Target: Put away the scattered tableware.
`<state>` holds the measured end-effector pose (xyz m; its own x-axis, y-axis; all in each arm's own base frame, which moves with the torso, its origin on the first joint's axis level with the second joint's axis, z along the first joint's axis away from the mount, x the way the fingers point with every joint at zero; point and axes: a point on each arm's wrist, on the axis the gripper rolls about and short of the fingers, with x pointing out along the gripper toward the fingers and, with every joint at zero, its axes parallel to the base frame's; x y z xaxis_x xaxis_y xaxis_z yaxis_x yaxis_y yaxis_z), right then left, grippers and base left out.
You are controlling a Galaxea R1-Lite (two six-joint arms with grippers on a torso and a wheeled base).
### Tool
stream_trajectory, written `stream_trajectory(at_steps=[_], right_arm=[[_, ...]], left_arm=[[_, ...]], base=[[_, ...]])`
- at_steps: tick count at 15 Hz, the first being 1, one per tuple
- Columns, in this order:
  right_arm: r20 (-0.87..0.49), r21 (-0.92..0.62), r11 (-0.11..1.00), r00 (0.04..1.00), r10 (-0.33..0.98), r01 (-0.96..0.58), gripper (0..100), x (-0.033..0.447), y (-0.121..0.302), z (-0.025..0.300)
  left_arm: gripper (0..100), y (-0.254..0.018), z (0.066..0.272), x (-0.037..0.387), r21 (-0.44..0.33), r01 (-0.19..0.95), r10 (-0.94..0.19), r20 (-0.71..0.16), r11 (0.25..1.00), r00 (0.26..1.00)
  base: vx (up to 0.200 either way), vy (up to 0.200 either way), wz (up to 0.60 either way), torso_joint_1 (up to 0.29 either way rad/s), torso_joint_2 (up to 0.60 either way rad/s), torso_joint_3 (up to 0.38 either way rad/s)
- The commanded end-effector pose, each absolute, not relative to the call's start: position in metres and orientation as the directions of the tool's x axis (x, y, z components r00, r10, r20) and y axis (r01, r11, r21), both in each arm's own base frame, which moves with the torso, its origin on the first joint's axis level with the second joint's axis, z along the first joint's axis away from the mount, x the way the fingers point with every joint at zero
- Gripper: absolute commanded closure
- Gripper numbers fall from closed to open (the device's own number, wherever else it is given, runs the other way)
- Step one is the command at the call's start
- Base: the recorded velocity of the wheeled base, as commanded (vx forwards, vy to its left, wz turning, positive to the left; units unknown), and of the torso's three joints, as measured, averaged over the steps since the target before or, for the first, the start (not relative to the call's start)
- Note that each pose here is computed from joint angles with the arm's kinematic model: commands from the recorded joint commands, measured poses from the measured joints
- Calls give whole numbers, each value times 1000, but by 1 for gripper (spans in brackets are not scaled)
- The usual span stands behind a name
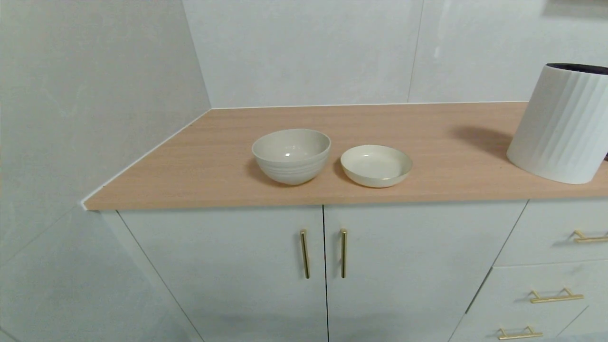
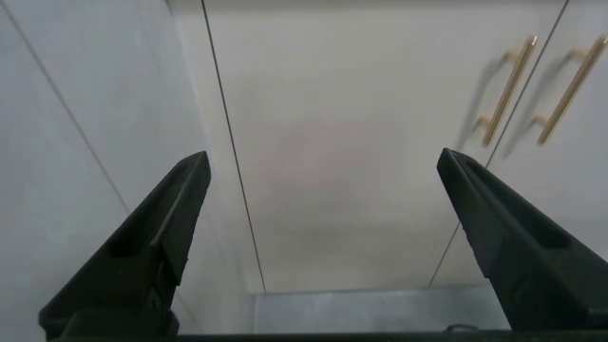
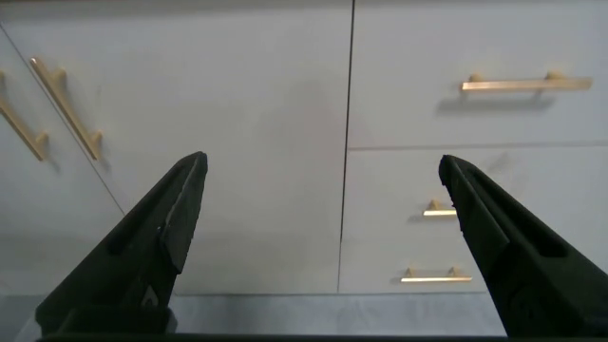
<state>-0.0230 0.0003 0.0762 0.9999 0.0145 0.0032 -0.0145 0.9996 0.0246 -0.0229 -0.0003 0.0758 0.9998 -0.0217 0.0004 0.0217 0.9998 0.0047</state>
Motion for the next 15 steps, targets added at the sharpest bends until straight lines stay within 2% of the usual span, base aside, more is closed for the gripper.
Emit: stream_trajectory(at_steps=[1, 8, 15], right_arm=[[3, 24, 1000, 1000, 15, -15, 0, -23, 0, 76], [2, 25, 1000, 1000, 15, -15, 0, -23, 0, 76], [3, 23, 1000, 1000, 15, -15, 0, -23, 0, 76]], left_arm=[[0, 0, 76, -23, 5, 21, -21, 0, 1000, 1000], [0, 0, 76, -23, 5, 21, -21, 0, 1000, 1000], [0, 0, 76, -23, 6, 21, -21, 0, 1000, 1000]], base=[[0, 0, 0, -168, 461, 295], [0, 0, 0, -126, 445, 313], [0, 0, 0, -16, 60, 46]])
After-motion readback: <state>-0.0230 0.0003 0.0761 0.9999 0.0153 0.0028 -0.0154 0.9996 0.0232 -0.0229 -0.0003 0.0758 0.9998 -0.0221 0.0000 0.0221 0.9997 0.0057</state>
